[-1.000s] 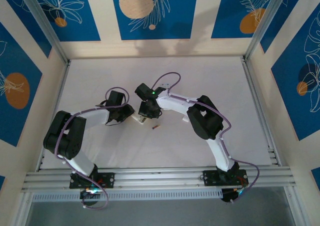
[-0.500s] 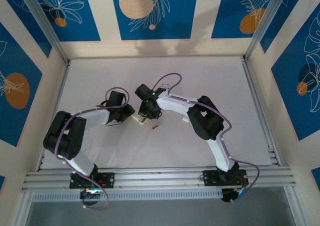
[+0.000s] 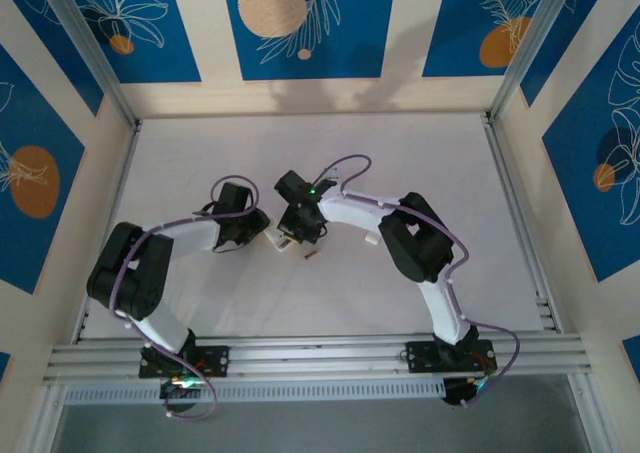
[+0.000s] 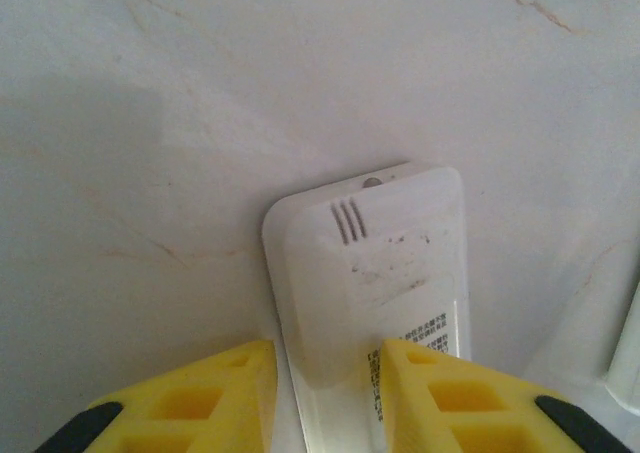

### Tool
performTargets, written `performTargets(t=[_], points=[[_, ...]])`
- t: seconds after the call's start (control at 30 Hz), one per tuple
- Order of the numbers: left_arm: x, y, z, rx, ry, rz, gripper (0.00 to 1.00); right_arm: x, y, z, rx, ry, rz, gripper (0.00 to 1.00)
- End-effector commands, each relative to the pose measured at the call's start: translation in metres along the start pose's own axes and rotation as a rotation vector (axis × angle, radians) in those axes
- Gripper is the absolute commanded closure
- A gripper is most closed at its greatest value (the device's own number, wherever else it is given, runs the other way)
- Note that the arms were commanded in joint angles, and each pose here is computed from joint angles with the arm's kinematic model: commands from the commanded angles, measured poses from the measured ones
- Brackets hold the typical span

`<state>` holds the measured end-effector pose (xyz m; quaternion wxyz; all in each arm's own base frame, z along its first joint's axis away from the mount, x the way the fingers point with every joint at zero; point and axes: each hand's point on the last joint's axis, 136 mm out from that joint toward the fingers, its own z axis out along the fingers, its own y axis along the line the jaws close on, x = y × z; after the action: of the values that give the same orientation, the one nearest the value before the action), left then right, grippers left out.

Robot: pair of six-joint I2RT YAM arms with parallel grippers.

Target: Load the batteries into the remote control

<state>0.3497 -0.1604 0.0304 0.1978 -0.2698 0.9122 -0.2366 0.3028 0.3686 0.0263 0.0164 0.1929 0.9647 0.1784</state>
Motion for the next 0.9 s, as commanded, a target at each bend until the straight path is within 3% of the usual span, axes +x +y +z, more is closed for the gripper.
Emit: performTargets(t=[0.0, 0.27, 0.6, 0.87], points=[[0.018, 0.022, 0.005, -0.076, 0.042, -0.01, 0.68, 0.065, -0.102, 0.023, 0.368, 0.223, 0.115, 1.0], [0.018, 0.022, 0.004, -0.074, 0.035, -0.017, 0.69, 0.077, -0.114, 0.037, 0.405, 0.272, 0.105, 1.0], [0.016, 0.019, 0.003, -0.075, 0.028, -0.009, 0.69, 0.091, -0.108, 0.04, 0.407, 0.291, -0.198, 1.0], [0.016, 0.02, 0.006, -0.074, 0.029, -0.018, 0.69, 0.105, -0.135, 0.049, 0.509, 0.36, -0.293, 1.0]])
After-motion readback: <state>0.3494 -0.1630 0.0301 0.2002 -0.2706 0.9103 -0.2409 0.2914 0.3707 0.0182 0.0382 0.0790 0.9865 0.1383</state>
